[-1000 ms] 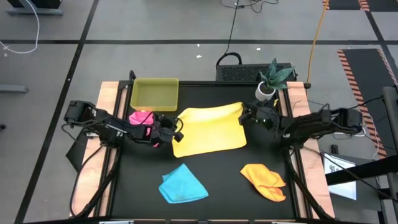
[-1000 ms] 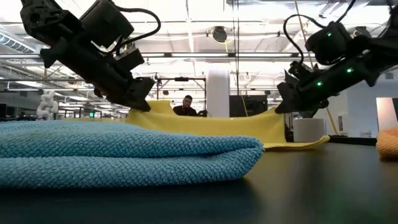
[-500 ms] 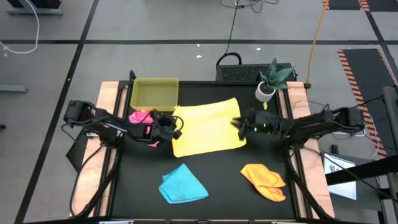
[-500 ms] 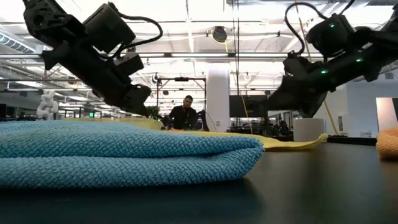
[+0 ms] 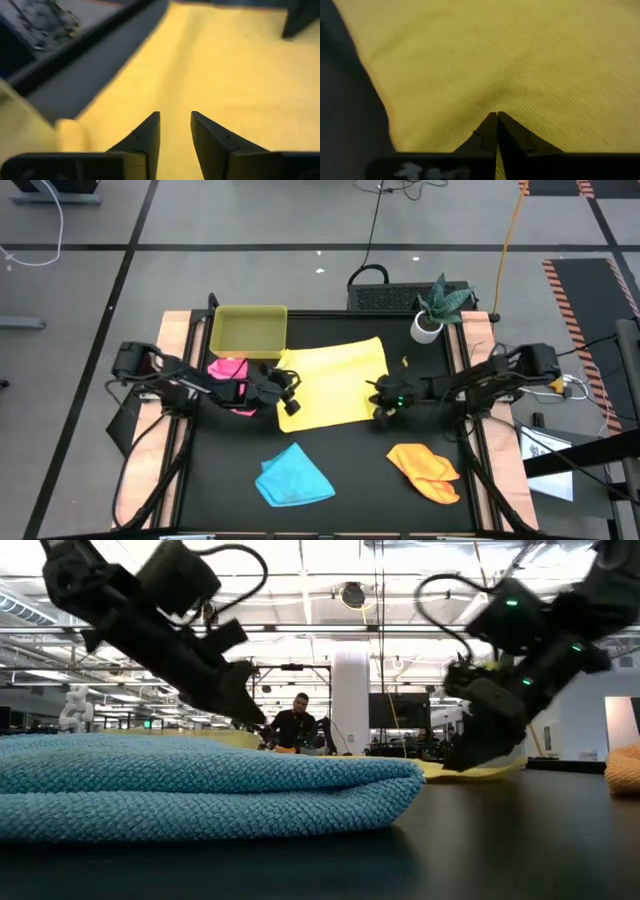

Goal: Fold microfiber towels
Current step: Fold the yellow microfiber cloth

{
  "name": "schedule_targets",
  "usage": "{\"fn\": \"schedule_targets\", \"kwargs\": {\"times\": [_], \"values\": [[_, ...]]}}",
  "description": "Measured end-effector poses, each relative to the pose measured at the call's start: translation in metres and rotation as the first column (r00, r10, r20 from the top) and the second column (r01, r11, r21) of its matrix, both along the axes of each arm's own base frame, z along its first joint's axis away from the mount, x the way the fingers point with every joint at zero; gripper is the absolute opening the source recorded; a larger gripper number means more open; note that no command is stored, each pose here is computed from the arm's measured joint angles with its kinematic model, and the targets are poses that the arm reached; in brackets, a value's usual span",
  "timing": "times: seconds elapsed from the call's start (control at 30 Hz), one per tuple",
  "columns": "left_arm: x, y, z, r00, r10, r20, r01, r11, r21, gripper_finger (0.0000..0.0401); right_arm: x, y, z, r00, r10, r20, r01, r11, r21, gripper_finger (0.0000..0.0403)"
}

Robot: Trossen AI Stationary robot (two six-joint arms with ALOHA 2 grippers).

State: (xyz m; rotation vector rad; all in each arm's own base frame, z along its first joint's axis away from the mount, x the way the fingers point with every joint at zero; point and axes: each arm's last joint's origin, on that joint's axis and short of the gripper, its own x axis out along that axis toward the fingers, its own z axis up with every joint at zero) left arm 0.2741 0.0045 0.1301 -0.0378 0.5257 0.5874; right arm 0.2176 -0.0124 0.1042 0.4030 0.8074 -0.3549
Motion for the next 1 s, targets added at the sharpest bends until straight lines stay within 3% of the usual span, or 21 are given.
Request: {"fn": "schedule_targets", "kwargs": {"times": [0.13,0.23,0.33,0.4,0.5,0.6,0.73,0.87,1.0], "values": [[0.0,0.004,-0.023,0.994,-0.023,-0.104,0.02,0.999,-0.037,0.0093,0.007,-0.009,0.015,0.972,-0.032,-0.232,0.025,0.999,-0.032,0.0003],[-0.002,0.003,-0.03,0.988,-0.039,-0.149,0.028,0.997,-0.077,0.0091,0.003,-0.019,0.031,0.917,-0.147,-0.371,0.091,0.982,-0.166,0.0001],[-0.003,-0.001,-0.03,0.987,-0.072,-0.146,0.054,0.991,-0.123,0.009,0.001,-0.027,0.051,0.89,-0.282,-0.359,0.168,0.933,-0.318,0.0001],[0.001,-0.006,-0.026,0.989,-0.108,-0.098,0.094,0.986,-0.14,0.009,-0.001,-0.028,0.057,0.895,-0.303,-0.327,0.187,0.921,-0.341,0.0001],[0.009,-0.014,-0.017,0.988,-0.154,-0.015,0.151,0.981,-0.121,0.009,0.004,-0.024,0.059,0.941,-0.223,-0.255,0.146,0.946,-0.289,0.0001],[0.016,-0.018,-0.008,0.983,-0.181,0.04,0.183,0.979,-0.086,0.009,0.015,-0.012,0.053,0.993,-0.039,-0.109,0.019,0.983,-0.18,0.0001],[0.013,-0.01,-0.01,0.999,-0.037,0.008,0.037,0.999,-0.02,0.009,0.027,0.009,0.034,0.981,0.173,0.088,-0.164,0.981,-0.104,0.0001],[0.004,0.01,-0.021,0.985,0.15,-0.083,-0.15,0.989,0.003,0.009,0.029,0.019,0.014,0.981,0.191,0.036,-0.188,0.98,-0.071,0.0001],[-0.004,0.022,-0.032,0.968,0.181,-0.176,-0.199,0.976,-0.093,0.009,0.026,0.011,0.004,0.989,0.14,-0.045,-0.142,0.989,-0.046,0.0]]}}
